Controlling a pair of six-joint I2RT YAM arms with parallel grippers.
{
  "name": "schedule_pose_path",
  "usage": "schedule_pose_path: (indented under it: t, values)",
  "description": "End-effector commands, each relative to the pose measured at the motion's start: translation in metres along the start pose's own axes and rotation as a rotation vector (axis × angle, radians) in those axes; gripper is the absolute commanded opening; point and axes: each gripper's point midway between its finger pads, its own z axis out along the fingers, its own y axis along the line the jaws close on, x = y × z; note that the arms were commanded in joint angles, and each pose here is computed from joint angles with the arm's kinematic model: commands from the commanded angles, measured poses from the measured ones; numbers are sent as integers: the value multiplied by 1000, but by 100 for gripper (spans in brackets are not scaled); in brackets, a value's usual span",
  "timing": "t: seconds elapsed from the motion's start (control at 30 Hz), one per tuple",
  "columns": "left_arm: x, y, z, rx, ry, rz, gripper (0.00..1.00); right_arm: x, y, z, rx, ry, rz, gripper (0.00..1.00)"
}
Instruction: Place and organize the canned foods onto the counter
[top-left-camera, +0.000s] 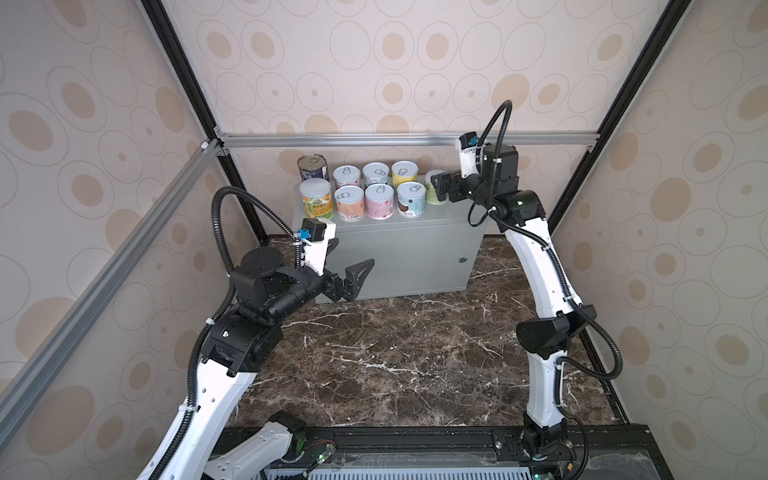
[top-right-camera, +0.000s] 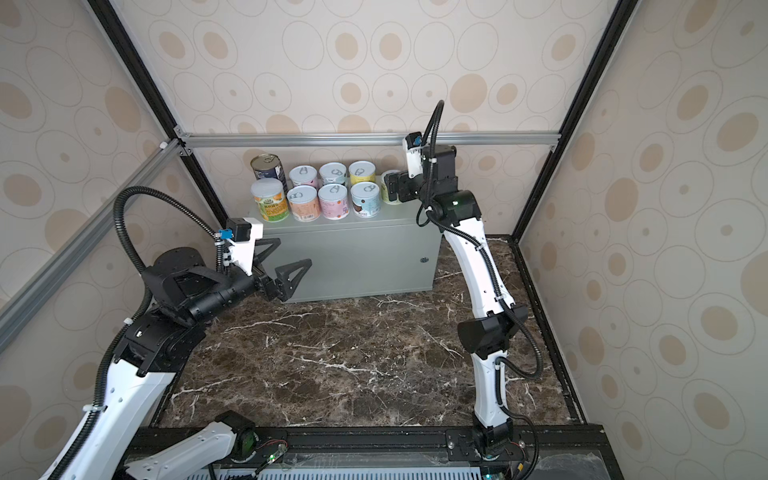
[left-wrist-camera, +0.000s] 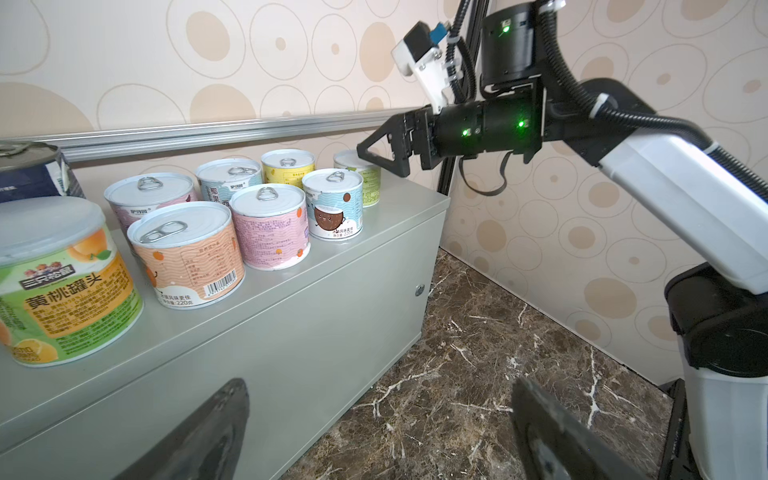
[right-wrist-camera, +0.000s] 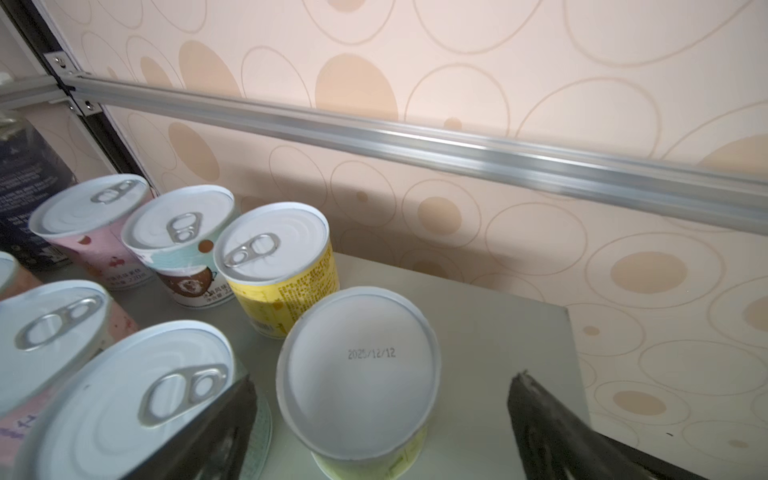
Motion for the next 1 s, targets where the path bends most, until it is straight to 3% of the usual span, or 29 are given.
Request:
schedule_pose_path:
  t: [0.0,0.23,0.37,0.7,0.97]
  values:
    - [-18,-6,-7,20,-50,26,98,-46,-2,-43,26,-118,-41,98]
    - [-14,-1,-7,-12,-48,14,98,-68,-8,-105,81,-169,-22,100]
    - [-2,20,-7,-129,-13,-3,98,-56,-18,-145,148,-136,22,100]
    - [40,93,-55,-618,19,-85,98,72,-58,-232,426,30,100,100]
    - [84,136,-95,-967,73,-157,98,203,-95,-245,704,253,114,100]
